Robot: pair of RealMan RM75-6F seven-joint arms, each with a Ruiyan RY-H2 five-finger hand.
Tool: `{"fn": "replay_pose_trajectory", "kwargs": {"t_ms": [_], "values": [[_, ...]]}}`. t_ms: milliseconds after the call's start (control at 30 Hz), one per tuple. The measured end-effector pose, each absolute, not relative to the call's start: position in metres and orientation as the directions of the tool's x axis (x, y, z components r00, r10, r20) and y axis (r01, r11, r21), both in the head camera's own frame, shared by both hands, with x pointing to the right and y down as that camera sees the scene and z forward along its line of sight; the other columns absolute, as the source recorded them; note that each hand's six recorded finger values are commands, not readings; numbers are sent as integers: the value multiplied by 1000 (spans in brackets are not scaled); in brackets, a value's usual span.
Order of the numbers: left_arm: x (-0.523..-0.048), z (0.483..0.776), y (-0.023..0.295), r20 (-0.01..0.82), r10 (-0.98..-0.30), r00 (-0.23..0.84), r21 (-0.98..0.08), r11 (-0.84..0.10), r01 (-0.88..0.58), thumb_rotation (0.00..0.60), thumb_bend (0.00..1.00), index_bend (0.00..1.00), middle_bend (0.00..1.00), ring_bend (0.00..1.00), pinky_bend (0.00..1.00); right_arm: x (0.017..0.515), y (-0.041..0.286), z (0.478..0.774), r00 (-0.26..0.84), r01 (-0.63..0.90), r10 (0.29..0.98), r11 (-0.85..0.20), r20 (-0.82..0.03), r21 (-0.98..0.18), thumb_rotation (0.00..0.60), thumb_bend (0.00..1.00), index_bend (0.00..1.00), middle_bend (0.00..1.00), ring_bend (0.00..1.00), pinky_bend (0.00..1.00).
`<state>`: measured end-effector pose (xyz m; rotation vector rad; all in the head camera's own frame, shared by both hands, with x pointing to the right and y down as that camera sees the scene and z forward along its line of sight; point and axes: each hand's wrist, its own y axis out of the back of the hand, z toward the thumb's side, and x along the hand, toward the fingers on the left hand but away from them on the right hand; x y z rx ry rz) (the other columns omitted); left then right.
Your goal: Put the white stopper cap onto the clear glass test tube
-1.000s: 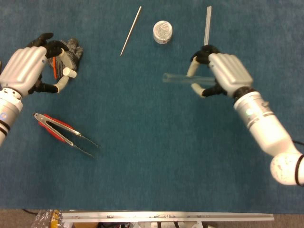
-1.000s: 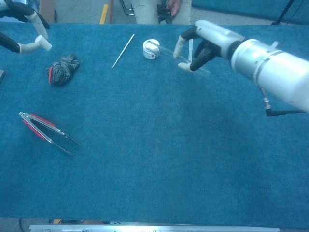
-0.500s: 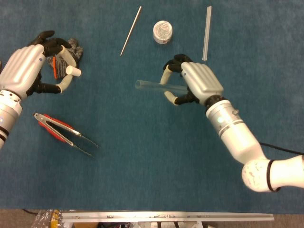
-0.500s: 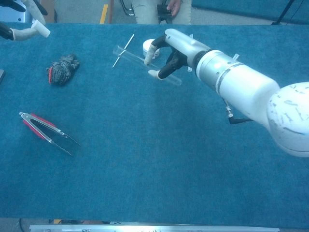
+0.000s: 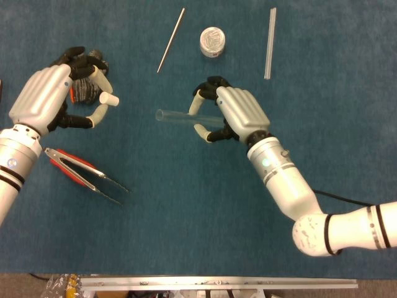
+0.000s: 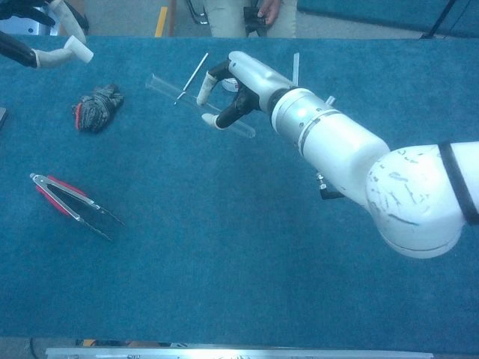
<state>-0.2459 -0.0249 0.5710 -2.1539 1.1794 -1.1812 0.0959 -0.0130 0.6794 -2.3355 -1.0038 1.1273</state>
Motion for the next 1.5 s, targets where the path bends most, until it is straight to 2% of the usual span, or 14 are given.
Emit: {"fn": "replay_pose_trajectory", "kwargs": {"t_ms": [833,1500], "values": [[-220,580,-16,480,-817,320,-641,-575,-509,600,395,528,227,48,86,68,-14,693,414,518,749,-661,-517,-543,600,335,618,301,108,323],[-217,590,-24,470,-829,302,-630,-555,-543,600,395,528,227,48,86,59,-11,696,423,541,744,-665,-516,-515,600,334,618,301,108,323]]}}
